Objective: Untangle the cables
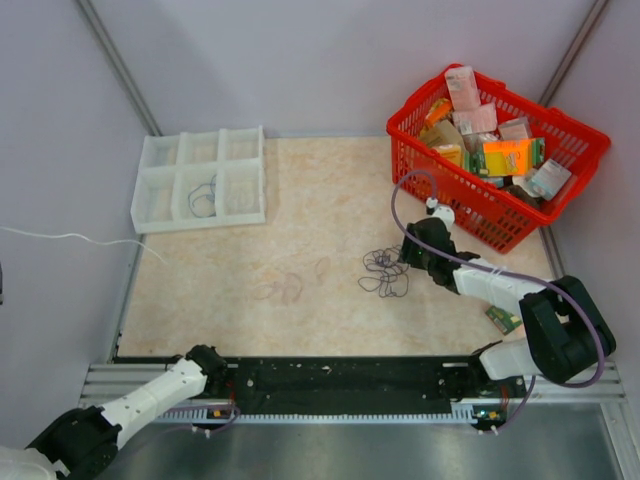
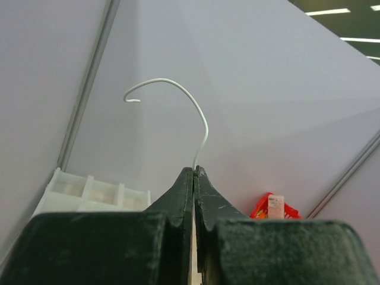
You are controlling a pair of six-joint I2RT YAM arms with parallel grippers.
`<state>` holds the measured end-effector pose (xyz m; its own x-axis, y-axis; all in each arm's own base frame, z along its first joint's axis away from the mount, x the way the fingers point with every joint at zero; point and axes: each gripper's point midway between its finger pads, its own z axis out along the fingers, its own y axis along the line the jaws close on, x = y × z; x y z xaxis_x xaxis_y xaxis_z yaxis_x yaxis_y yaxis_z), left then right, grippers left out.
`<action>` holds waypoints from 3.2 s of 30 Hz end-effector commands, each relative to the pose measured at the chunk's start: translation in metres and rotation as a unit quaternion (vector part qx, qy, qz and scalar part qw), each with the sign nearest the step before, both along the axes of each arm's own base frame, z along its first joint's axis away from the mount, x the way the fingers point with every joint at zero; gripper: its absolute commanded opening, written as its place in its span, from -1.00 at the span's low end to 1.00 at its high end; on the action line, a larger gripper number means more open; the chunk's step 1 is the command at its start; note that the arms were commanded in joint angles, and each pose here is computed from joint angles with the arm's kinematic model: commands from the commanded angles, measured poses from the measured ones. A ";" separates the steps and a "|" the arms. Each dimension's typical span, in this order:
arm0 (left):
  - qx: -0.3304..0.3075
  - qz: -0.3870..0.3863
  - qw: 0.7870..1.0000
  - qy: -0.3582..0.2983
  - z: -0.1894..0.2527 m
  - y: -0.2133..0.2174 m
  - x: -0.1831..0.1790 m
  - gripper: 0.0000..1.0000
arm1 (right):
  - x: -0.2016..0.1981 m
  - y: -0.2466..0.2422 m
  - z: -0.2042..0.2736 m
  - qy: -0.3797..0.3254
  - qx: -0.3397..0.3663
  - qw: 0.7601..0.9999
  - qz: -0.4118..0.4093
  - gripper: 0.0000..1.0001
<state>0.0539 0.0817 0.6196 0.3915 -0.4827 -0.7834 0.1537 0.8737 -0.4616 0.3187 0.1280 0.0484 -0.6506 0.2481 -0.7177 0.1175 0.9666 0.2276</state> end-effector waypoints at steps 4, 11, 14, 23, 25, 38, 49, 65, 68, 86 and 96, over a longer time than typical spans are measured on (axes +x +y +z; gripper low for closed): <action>0.063 -0.027 0.993 0.099 -0.052 -0.056 0.062 -1.00 | 0.007 0.010 0.011 -0.029 0.021 0.999 0.034 0.38; 0.102 -0.154 0.974 0.131 -0.063 -0.139 0.101 -1.00 | -0.021 0.100 0.060 -0.128 0.110 0.948 0.271 0.63; 0.089 -0.189 0.974 0.087 -0.030 -0.149 0.093 -1.00 | -0.036 0.129 0.080 -0.139 0.096 0.927 0.334 0.71; 0.002 -0.403 0.906 -0.130 0.096 -0.199 0.024 -1.00 | -0.080 0.191 0.141 -0.136 0.252 0.835 0.469 0.71; -0.006 -0.416 0.897 -0.147 0.107 -0.200 0.017 -1.00 | -0.081 0.195 0.136 -0.122 0.257 0.835 0.471 0.71; -0.020 -0.360 0.927 -0.105 0.077 -0.183 0.036 -1.00 | -0.120 0.286 0.071 0.117 0.324 0.813 0.469 0.23; -0.011 -0.395 0.914 -0.093 0.068 -0.205 0.042 -1.00 | -0.192 0.325 0.032 0.224 0.359 0.777 0.467 0.21; -0.006 -0.401 0.912 -0.085 0.058 -0.212 0.048 -1.00 | -0.208 0.374 -0.004 0.341 0.364 0.787 0.364 0.16; -0.007 -0.405 0.911 -0.085 0.057 -0.214 0.049 -1.00 | -0.217 0.381 -0.008 0.344 0.350 0.792 0.362 0.10; -0.003 -0.276 0.957 -0.085 0.048 -0.147 0.036 -1.00 | -0.057 0.256 0.034 0.127 0.268 0.923 0.246 -1.00; 0.009 -0.127 0.992 -0.015 -0.001 -0.078 0.035 -1.00 | 0.017 0.119 0.098 -0.027 0.155 0.977 0.146 -1.00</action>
<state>0.0773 -0.0232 0.6415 0.2516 -0.6430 -0.7233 0.5528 0.7090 -0.4380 0.3294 0.2929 0.1592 -0.7289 0.3161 -0.6073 -0.1983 0.7515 0.6293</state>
